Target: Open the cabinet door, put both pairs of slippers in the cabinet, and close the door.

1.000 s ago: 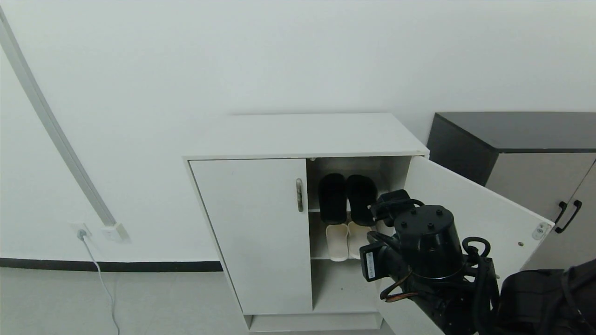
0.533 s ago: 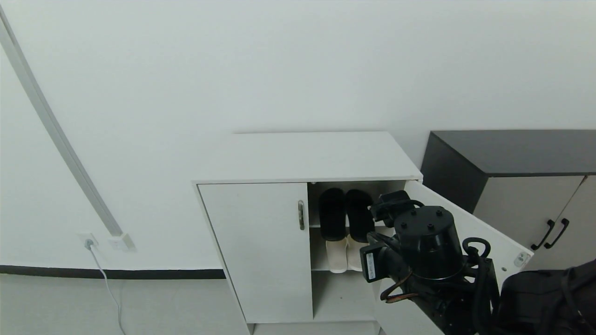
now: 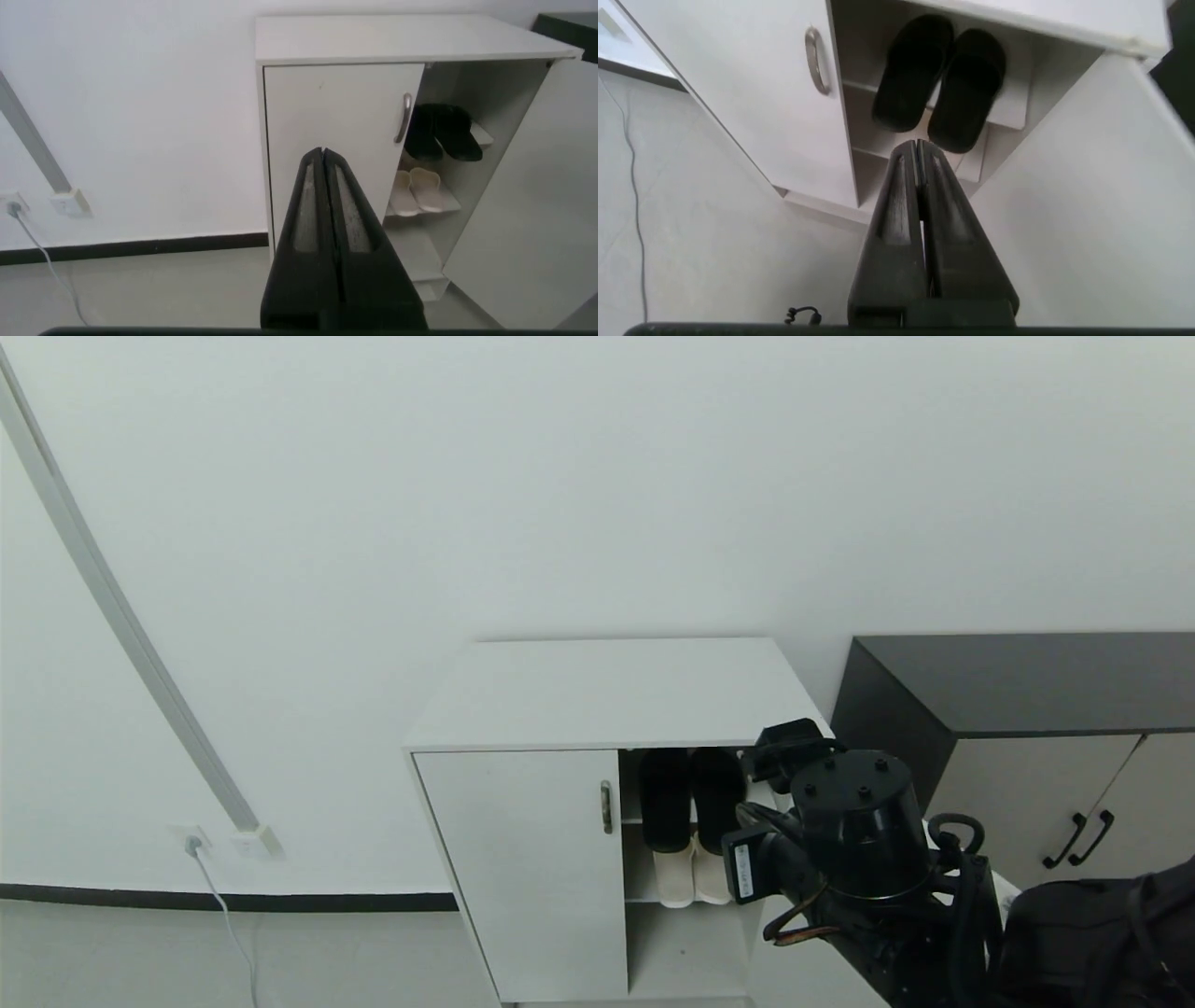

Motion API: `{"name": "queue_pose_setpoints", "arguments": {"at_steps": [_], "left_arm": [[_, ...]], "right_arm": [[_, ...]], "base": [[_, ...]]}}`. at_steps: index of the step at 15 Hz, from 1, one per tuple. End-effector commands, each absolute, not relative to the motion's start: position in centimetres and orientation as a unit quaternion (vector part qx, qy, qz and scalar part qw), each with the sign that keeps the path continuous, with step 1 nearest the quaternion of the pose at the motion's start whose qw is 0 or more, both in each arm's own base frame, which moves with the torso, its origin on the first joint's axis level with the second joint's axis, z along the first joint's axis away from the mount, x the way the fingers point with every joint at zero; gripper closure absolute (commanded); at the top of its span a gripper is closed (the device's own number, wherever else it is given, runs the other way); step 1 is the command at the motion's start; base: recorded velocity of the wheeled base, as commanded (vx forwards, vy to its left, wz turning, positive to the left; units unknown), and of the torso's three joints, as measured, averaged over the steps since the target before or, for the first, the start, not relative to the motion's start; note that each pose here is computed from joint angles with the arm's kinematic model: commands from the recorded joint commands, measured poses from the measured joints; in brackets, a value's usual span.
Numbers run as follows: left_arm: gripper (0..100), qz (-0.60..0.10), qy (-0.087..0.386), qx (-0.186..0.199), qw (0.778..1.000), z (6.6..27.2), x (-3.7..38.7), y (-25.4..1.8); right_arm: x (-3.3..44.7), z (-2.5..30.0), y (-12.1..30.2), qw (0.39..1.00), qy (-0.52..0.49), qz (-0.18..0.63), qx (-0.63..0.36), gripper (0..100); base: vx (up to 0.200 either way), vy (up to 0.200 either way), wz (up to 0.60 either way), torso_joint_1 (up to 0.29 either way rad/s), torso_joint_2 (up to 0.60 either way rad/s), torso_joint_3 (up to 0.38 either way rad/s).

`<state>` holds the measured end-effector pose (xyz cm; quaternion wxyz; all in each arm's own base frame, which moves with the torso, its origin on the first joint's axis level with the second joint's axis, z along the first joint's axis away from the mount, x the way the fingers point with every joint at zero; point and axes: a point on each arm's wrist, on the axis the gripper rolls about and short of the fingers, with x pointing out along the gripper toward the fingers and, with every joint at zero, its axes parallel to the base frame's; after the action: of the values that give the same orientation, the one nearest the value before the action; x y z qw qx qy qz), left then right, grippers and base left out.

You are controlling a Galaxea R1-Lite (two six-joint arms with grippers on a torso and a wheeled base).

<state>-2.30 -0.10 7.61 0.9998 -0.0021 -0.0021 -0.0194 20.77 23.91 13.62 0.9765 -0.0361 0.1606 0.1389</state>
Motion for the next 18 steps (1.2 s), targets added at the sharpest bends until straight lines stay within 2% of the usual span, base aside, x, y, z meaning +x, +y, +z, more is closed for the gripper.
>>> {"name": "queue_pose_setpoints", "arguments": {"at_steps": [1,10,18], "left_arm": [[100,-0.019,-0.001,-0.002,1.0,7.61,-2.29,-0.1],[100,-0.019,-0.001,-0.002,1.0,7.61,-2.29,-0.1],[100,-0.019,-0.001,-0.002,1.0,7.61,-2.29,-0.1]], "right_arm": [[20.75,13.62,23.88,0.976,0.161,0.139,-0.036,100],[20.69,13.49,23.75,0.977,0.157,0.141,-0.034,100],[20.85,12.99,23.79,0.977,0.156,0.141,-0.043,100]], "base": [[0.0,0.0,0.0,0.212,-0.46,-0.251],[0.0,0.0,0.0,0.17,-0.37,-0.201],[0.0,0.0,0.0,0.009,-0.02,-0.01]]}}
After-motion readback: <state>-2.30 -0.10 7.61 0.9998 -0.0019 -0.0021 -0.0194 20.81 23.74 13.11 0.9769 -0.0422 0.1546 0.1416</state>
